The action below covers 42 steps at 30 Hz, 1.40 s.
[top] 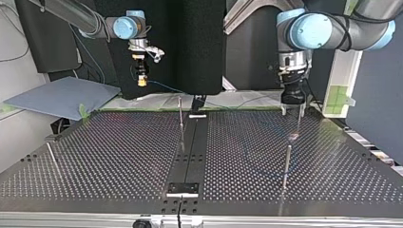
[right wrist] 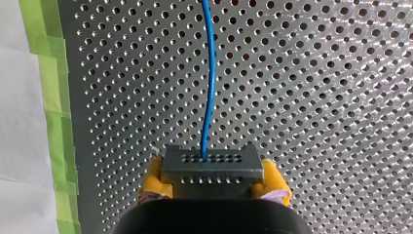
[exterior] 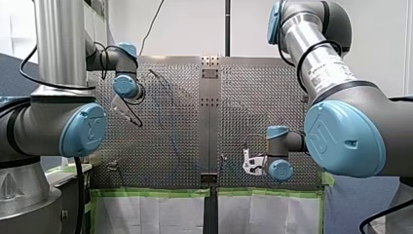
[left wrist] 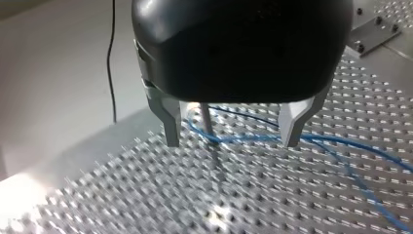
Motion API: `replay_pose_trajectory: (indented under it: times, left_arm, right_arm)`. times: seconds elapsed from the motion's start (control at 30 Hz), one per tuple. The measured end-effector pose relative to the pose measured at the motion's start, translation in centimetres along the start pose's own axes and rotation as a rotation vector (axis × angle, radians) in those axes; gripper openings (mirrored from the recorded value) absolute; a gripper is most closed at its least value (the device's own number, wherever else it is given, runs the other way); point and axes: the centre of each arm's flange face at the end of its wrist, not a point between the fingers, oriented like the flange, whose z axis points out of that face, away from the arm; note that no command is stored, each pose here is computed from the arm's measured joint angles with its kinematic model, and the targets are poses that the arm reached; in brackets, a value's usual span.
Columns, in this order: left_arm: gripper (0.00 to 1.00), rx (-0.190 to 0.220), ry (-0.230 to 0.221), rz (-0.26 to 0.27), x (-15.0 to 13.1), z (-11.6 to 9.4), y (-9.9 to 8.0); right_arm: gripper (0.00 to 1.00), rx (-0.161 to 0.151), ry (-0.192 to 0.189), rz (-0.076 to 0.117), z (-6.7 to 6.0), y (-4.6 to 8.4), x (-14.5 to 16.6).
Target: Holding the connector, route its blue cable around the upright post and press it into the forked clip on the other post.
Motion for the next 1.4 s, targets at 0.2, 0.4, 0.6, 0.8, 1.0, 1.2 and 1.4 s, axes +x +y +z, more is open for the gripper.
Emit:
replay_pose_trajectory:
  times: [0.2, 0.4, 0.6, 0.8, 1.0, 1.2, 1.4]
  left_arm:
    - [1.0, -0.001, -0.047, 0.045, -1.9, -0.6, -2.2]
    - [1.0, 0.008, -0.06, 0.09, -3.4, -1.5, -4.0]
    - [1.0, 0.059, -0.038, 0.139, -4.6, -2.7, -6.7]
    - [1.0, 0.115, -0.02, 0.184, -6.0, -3.7, -9.4]
    - [1.0, 0.174, 0.0, 0.234, -7.2, -5.2, -11.7]
    - [1.0, 0.244, 0.011, 0.284, -8.0, -6.7, -13.5]
    - [1.0, 0.282, 0.057, 0.343, -7.0, -6.7, -13.6]
  right_arm:
    - [0.0, -0.001, 0.003, 0.001, 0.0, 0.1, 0.0]
    - [0.0, -0.001, 0.004, 0.001, 0.1, 0.1, 0.0]
    - [0.0, -0.002, 0.008, 0.001, 0.2, 0.2, 0.1]
    - [0.0, 0.004, 0.013, 0.001, 0.2, 0.1, 0.1]
    - [0.0, 0.005, 0.014, 0.002, 0.3, 0.1, 0.2]
    - [0.0, 0.006, 0.014, 0.006, 0.3, 0.1, 0.2]
    - [0.0, 0.013, 0.015, 0.009, 0.3, 0.0, 0.2]
